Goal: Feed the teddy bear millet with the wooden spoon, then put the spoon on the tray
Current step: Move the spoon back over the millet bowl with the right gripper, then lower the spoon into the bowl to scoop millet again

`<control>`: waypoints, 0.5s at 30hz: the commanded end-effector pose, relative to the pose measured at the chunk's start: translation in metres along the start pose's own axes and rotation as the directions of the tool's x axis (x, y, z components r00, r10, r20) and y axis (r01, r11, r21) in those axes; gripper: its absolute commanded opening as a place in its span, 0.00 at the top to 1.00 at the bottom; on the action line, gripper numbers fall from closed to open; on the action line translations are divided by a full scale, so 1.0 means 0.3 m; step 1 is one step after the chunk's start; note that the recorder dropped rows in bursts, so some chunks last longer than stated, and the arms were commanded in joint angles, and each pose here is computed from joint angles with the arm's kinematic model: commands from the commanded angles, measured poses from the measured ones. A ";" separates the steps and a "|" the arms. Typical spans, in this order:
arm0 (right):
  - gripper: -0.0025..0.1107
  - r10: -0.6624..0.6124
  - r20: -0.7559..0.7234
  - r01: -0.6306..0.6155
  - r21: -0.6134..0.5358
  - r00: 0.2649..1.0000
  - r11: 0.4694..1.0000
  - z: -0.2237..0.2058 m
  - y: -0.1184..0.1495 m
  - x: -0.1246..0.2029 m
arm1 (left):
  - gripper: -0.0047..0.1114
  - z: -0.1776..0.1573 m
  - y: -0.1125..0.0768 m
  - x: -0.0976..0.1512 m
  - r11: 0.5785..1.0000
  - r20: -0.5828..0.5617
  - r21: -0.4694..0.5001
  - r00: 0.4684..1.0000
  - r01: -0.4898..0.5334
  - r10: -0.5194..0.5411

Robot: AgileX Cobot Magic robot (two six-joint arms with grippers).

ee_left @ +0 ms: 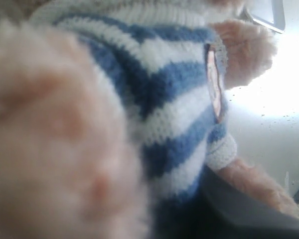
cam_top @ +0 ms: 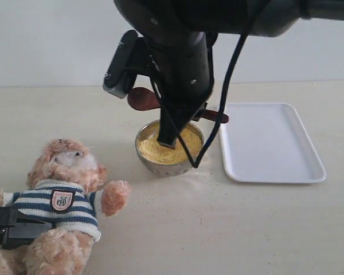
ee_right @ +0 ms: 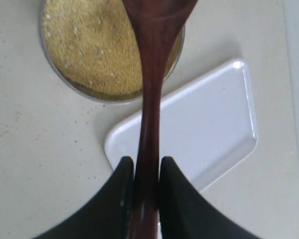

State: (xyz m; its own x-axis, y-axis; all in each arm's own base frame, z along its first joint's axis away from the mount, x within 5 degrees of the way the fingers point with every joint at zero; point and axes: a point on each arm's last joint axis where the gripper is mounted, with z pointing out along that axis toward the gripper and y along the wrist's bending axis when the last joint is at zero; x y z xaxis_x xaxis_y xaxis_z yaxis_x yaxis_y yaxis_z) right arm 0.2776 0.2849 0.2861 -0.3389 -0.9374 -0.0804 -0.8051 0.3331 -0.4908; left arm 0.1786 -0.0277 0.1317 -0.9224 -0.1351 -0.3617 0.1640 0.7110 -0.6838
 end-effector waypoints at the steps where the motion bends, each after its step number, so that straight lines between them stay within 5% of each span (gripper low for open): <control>1: 0.85 -0.035 -0.104 0.033 -0.020 0.994 0.999 0.084 -0.020 0.079 | 0.90 -0.001 -0.005 -0.002 1.000 0.010 0.016 1.000 0.008 -0.008; 10: 0.85 -0.107 -0.218 0.153 0.208 0.970 0.966 0.208 -0.036 0.091 | 0.90 -0.001 -0.005 -0.002 1.000 0.010 0.016 1.000 0.008 -0.008; 15: 0.85 -0.151 -0.273 0.214 0.217 0.950 0.952 0.279 -0.003 0.071 | 0.90 -0.001 -0.005 -0.002 1.000 0.010 0.016 1.000 0.008 -0.008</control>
State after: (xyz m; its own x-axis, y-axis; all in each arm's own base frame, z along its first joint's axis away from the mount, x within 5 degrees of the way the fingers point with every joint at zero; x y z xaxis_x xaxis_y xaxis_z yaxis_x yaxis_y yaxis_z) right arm 0.3103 0.2535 0.2216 -0.3413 -0.9169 0.2070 -0.7388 0.1255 -0.6621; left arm 0.1786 -0.0277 0.1317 -0.9224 -0.1351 -0.3617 0.1640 0.7110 -0.6838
